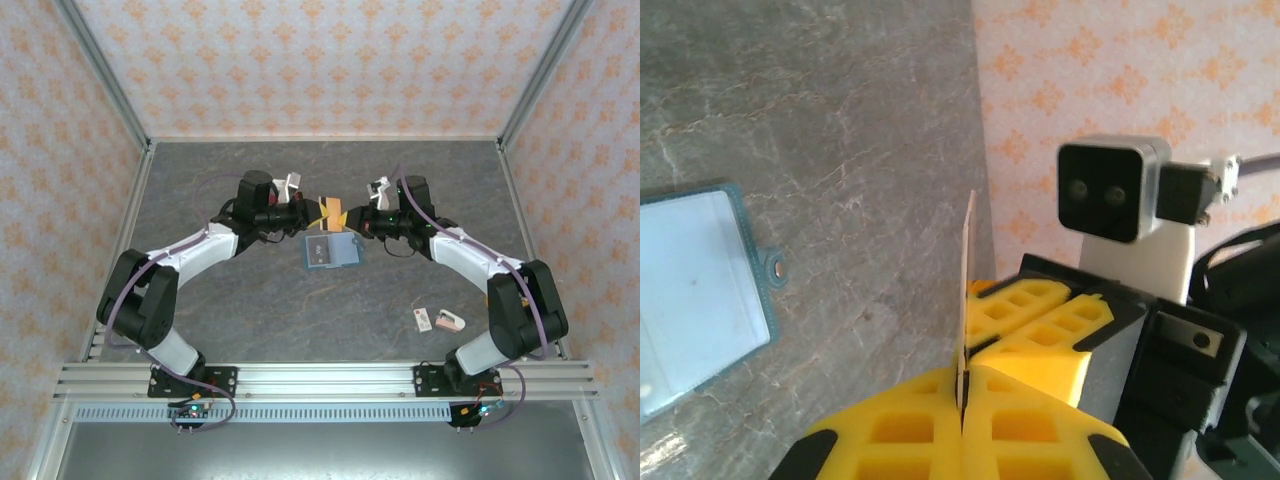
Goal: Take the credit cards out of the card holder
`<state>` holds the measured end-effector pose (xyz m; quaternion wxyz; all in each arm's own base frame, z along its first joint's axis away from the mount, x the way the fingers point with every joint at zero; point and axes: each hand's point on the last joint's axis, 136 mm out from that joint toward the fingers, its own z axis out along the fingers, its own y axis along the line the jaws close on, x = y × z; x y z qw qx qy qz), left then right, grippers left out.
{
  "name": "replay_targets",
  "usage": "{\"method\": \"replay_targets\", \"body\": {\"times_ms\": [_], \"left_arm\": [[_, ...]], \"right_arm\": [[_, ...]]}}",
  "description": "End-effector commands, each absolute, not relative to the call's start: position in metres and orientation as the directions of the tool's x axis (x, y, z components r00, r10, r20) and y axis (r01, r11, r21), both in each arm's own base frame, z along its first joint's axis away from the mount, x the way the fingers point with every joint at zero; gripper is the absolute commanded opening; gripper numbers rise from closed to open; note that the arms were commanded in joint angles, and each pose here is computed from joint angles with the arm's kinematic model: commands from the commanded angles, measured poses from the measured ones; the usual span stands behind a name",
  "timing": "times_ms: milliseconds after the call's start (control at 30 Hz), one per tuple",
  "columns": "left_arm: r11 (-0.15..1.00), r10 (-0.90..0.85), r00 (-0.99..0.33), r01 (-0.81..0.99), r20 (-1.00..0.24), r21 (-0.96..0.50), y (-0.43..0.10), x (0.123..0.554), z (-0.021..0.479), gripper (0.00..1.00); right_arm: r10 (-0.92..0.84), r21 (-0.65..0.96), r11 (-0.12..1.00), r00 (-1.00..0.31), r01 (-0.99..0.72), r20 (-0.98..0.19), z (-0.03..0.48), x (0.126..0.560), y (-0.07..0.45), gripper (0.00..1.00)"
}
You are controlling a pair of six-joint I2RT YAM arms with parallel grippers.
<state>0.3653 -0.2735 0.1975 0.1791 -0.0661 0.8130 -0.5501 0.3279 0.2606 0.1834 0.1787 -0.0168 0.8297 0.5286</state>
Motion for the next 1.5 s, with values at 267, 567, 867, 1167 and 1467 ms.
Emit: {"method": "replay_targets", "body": {"times_ms": [267,567,867,1167,1467], "left_arm": [[0.792,-0.364,-0.871,-0.103,-0.33,-0.602,-0.19,0.349,0.161,0.0],[0.861,-0.509,-0.745,-0.441,-0.431,-0.253,-0.106,0.354,0.162,0.0],[0.78,-0.599,-0.631,-0.599,-0.493,-0.182,-0.095,0.403,0.156,0.0],[0.706,-0.666,-0.576,-0.691,-0.474,-0.154,-0.097,0.427,0.125,0.0],[0.666,-0.69,-0.542,-0.734,-0.479,-0.129,-0.093,0.431,0.105,0.0]], "right_arm": [[0.214,0.614,0.782,-0.882,-0.103,-0.42,0.14,0.336,0.2,0.74],[0.243,0.484,0.874,-0.823,-0.045,-0.514,0.132,0.337,0.165,0.94],[0.22,0.44,0.897,-0.82,-0.042,-0.528,0.13,0.337,0.158,0.95],[0.187,0.402,0.914,-0.823,-0.054,-0.537,0.129,0.335,0.153,0.95],[0.183,0.391,0.919,-0.826,-0.048,-0.534,0.126,0.334,0.152,0.95]]}}
